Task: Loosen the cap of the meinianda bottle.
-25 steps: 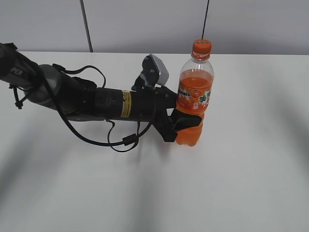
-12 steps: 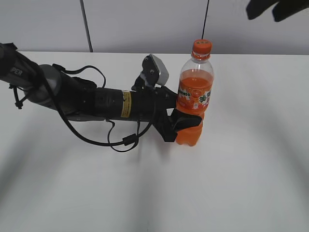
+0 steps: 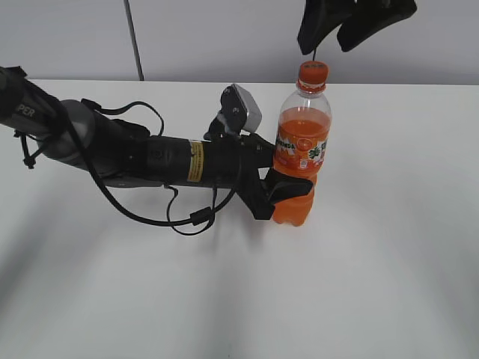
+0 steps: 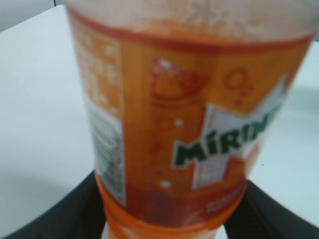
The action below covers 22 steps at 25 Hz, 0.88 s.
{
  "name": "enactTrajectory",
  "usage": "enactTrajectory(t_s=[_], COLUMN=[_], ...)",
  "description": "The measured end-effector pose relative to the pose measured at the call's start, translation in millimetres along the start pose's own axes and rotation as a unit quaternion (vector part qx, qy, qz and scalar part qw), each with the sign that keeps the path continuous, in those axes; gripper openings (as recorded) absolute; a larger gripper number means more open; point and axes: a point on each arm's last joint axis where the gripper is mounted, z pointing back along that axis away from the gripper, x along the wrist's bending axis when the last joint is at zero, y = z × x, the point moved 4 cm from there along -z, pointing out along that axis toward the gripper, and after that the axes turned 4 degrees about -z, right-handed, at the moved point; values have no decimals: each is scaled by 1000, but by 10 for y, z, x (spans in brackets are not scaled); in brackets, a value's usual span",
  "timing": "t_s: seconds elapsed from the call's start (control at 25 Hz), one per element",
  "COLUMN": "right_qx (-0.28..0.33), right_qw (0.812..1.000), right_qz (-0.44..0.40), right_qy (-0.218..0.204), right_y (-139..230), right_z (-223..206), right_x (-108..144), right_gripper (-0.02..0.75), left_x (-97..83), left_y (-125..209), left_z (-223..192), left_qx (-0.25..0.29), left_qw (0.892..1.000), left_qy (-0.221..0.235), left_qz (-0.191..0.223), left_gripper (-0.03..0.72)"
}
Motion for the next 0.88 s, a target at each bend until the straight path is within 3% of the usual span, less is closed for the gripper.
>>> enactTrajectory(t_s=[0.88], right_qx=[37], right_qw=[999], right_qz=[-5], right_qy=[20], right_y=[-15], right_z=[-353], right_x=[-61], right_gripper=[397], left_x=[-1], left_y=[-1], left_z=[0], left_qx=[0], left_qw=[1000], left_qy=[0], left_qz=[0], left_gripper=[411])
